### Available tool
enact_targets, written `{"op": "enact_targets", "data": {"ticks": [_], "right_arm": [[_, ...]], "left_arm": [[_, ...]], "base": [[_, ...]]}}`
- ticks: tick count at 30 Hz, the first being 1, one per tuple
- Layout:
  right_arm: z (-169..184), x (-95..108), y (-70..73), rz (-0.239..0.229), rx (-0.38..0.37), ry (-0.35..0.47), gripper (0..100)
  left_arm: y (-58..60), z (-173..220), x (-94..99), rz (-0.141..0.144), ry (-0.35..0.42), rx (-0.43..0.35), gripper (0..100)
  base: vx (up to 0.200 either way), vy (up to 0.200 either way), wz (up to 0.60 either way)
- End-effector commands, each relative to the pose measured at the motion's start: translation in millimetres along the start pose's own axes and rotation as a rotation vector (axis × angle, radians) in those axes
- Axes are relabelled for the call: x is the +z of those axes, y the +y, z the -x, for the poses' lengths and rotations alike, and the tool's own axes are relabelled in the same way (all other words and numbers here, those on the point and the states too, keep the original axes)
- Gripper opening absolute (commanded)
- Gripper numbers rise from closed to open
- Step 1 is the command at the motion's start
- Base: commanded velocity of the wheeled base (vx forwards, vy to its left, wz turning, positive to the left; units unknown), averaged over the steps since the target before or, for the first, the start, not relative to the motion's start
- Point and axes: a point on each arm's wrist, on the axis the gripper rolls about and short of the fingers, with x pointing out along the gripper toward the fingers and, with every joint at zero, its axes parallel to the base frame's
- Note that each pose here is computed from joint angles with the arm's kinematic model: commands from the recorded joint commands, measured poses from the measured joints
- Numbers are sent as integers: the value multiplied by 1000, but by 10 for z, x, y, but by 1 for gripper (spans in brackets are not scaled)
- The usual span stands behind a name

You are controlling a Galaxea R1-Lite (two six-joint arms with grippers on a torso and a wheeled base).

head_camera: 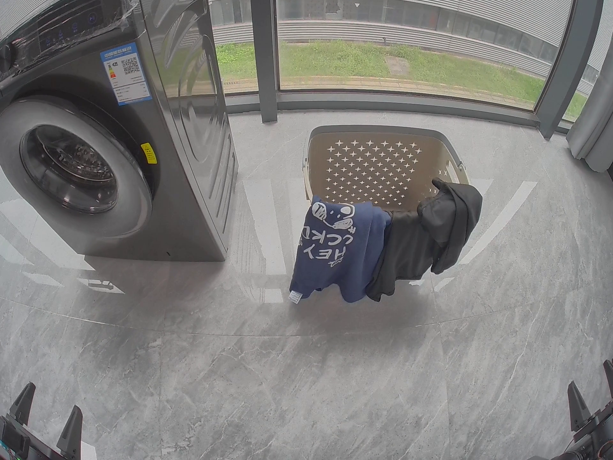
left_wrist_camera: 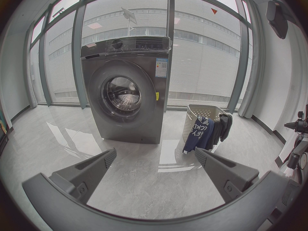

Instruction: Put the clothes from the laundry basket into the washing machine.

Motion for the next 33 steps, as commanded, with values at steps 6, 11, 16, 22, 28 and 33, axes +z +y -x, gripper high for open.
{"op": "enact_targets", "data": {"ticks": [6, 11, 16, 22, 28, 33], "right_arm": [[0, -53, 0, 0, 0, 2, 100], [0, -53, 0, 0, 0, 2, 100], [0, -53, 0, 0, 0, 2, 100], [0, -53, 0, 0, 0, 2, 100], [0, -53, 0, 0, 0, 2, 100], [0, -53, 0, 0, 0, 2, 100]], "left_arm": [[2, 2, -48, 0, -2, 0, 100], [3, 2, -48, 0, -3, 1, 100], [3, 2, -48, 0, -3, 1, 100], [2, 2, -48, 0, -3, 3, 100], [3, 2, -48, 0, -3, 1, 100], [3, 2, -48, 0, -3, 1, 100]], "base": [[133, 0, 0], [0, 0, 0], [0, -120, 0], [0, -200, 0], [0, -200, 0], [0, -200, 0]]}}
